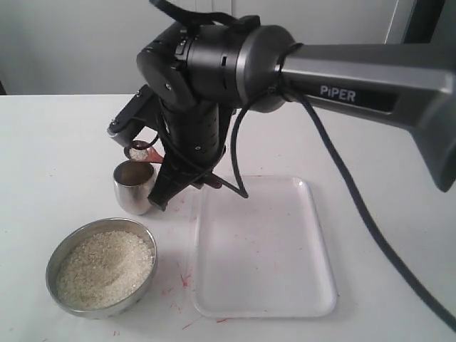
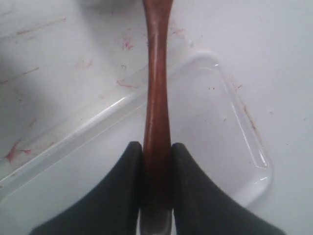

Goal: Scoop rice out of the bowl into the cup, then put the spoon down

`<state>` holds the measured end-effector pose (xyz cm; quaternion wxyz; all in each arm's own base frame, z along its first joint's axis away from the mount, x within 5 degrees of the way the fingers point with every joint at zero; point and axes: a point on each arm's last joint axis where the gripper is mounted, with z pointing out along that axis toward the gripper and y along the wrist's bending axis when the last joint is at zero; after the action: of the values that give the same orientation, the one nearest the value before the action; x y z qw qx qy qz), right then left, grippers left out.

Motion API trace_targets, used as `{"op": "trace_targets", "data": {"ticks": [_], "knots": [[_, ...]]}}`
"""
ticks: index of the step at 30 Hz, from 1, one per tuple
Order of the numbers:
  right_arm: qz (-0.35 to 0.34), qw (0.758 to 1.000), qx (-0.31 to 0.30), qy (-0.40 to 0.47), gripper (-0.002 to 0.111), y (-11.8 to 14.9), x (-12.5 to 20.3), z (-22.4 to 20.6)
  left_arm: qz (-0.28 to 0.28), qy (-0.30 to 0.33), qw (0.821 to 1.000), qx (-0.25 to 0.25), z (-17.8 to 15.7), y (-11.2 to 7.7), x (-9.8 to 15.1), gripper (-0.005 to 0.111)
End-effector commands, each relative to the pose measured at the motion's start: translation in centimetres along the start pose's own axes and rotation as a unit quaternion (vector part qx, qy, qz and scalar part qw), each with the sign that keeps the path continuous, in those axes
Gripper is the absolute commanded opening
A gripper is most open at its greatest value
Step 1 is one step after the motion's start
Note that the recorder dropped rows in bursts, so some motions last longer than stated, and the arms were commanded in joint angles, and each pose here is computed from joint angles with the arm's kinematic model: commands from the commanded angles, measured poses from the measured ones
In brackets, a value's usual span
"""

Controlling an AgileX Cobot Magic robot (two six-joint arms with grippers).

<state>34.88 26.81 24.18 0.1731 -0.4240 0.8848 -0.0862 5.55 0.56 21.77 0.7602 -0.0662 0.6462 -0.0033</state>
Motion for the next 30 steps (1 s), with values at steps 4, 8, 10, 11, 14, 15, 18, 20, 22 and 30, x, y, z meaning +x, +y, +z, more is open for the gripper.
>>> {"op": "trace_targets", "data": {"ticks": [4, 8, 10, 11, 14, 15, 18, 20, 22, 30], "knots": [[-0.055, 0.995, 0.081, -0.003, 0.0, 1.5, -0.9, -0.7, -0.006, -0.006, 1.0, 0.004, 0.0, -0.1, -0.3, 0.014], [-0.069, 0.993, 0.092, 0.008, 0.0, 1.9, -0.8, -0.8, -0.006, -0.006, 1.0, 0.004, 0.0, -0.1, -0.3, 0.014], [-0.069, 0.992, 0.104, 0.013, 0.0, 2.0, -0.8, -0.7, -0.006, -0.006, 1.0, 0.004, 0.0, -0.1, -0.3, 0.014], [-0.073, 0.991, 0.112, 0.017, 0.0, 2.1, -0.8, -0.7, -0.006, -0.006, 1.0, 0.004, 0.0, -0.1, -0.3, 0.014], [-0.082, 0.989, 0.119, 0.023, 0.0, 2.4, -0.9, -0.5, -0.006, -0.006, 1.0, 0.004, 0.0, -0.1, -0.3, 0.014], [-0.083, 0.989, 0.12, 0.024, 0.0, 2.4, -0.9, -0.5, -0.006, -0.006, 1.0, 0.004, 0.0, -0.1, -0.3, 0.014], [-0.092, 0.986, 0.136, 0.02, 0.0, 2.9, -1.1, -0.8, -0.006, -0.006, 1.0, 0.004, 0.0, -0.1, -0.3, 0.014], [-0.098, 0.983, 0.153, 0.027, 0.0, 2.8, -1.0, -0.9, -0.006, -0.006, 1.0, 0.004, 0.0, -0.1, -0.3, 0.014], [-0.103, 0.981, 0.159, 0.035, 0.0, 3.0, -0.9, -0.8, -0.006, -0.006, 1.0, 0.004, 0.0, -0.1, -0.3, 0.014], [-0.105, 0.979, 0.166, 0.05, 0.0, 2.9, -0.7, -0.6, -0.006, -0.006, 1.0, 0.004, 0.0, -0.1, -0.3, 0.014]]}}
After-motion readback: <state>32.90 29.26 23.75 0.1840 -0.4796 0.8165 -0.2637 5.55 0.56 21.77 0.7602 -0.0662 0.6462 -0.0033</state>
